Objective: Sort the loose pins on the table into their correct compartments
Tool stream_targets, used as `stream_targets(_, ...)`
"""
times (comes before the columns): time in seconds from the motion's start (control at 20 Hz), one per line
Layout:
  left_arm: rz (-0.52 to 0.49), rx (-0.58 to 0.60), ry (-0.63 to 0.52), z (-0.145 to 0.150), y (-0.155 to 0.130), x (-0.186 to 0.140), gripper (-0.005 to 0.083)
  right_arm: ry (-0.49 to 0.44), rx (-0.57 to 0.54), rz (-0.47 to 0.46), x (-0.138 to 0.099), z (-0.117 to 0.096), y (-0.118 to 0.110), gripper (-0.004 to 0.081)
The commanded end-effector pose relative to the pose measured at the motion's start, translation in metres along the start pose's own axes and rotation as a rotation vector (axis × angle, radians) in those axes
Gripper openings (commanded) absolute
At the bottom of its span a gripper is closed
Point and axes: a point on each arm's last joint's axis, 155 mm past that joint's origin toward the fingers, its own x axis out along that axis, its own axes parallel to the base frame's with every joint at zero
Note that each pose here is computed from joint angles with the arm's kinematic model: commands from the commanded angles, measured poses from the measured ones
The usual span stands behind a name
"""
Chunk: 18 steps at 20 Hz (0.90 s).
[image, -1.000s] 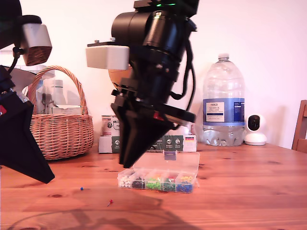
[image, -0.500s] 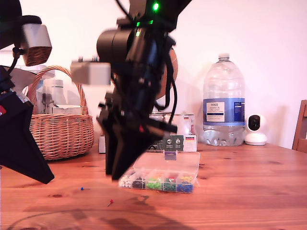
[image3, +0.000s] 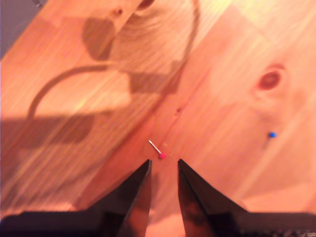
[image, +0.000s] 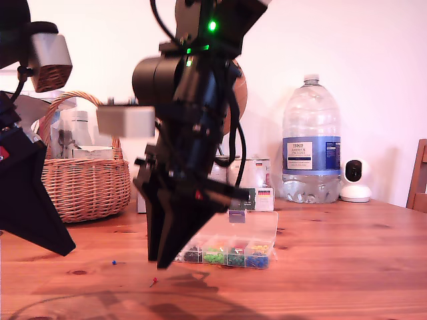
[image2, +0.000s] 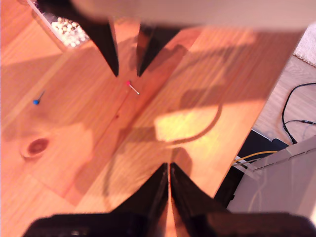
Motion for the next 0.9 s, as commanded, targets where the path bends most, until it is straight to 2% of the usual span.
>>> stream_targets(0.0,-0.001,-0.002,-0.006,0.003,-0.0002,-0.0001,-0.0023,-0.007,-0.007,0.026,0.012,0.0031,0.0034,0.0139)
stream_targets(0.3,-0.001,-0.002,-0.006,0.003,-0.0002,-0.0001,-0.0023,-0.024,-0.007,0.029,0.0126,0.0061,0.0039,0.0101)
stream_targets(0.85,-0.001,-0.002,-0.006,0.003,-0.0002,-0.0001,-0.0023,-0.018,-0.003,0.045,0.0176,0.0039,0.0071,0.0101)
